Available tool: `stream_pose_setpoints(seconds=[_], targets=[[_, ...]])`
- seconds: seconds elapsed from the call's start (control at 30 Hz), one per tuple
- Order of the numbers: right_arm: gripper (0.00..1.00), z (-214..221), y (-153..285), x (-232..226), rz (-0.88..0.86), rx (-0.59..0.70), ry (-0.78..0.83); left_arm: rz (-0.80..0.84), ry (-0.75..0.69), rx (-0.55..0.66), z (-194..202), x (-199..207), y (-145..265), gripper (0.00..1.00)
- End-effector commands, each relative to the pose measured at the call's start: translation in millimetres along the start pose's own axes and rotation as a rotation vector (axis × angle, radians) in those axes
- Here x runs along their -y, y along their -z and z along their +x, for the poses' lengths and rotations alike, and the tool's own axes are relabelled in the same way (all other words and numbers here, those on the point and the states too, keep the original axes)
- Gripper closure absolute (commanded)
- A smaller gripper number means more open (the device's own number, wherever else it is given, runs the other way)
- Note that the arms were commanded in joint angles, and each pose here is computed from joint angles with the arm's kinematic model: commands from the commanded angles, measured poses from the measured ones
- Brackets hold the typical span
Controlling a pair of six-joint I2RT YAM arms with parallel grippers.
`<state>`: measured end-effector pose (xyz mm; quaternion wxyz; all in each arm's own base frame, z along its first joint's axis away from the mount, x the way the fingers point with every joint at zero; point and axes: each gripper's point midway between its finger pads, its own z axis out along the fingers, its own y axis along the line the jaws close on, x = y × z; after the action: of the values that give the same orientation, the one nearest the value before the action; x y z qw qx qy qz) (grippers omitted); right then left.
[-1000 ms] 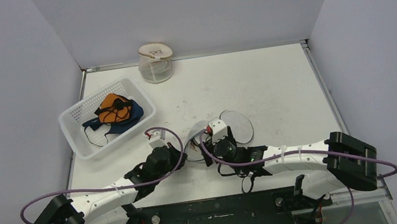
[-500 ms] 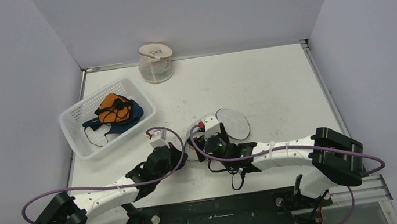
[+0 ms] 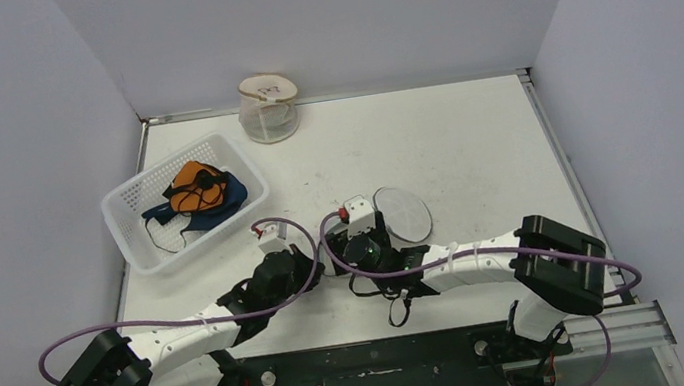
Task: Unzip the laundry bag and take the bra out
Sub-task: Pick up the bra from the laundry bag.
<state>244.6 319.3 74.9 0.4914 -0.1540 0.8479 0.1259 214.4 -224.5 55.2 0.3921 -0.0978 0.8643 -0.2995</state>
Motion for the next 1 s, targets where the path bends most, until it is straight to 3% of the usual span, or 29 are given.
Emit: stream_pose_setpoints(seconds=[0.0, 0.23, 0.43, 0.6, 0.97], targets=[[0.24, -44.3, 10.9, 7.9, 0.027, 0.161, -0.146, 0.055, 0.005, 0.014, -6.3, 14.6, -0.3, 1.00], [0.22, -57.0, 26.5, -3.2, -0.007, 0.187, -0.120, 0.066, 0.012, 0.026, -10.2, 18.0, 1.2, 1.00], [0.18, -40.3, 19.7, -15.0, 0.013, 0.123, -0.024, 0.074, 0.011, 0.022, -11.2, 21.7, 1.8, 1.00], [0.20, -27.8, 6.5, -10.2, 0.080, 0.074, 0.038, 0.075, 0.016, 0.025, -11.5, 20.6, 4.0, 1.00], [0.58, -24.6, -1.9, 28.2, 0.200, 0.076, -0.005, 0.062, 0.017, 0.022, -7.6, 13.6, 4.7, 1.00]])
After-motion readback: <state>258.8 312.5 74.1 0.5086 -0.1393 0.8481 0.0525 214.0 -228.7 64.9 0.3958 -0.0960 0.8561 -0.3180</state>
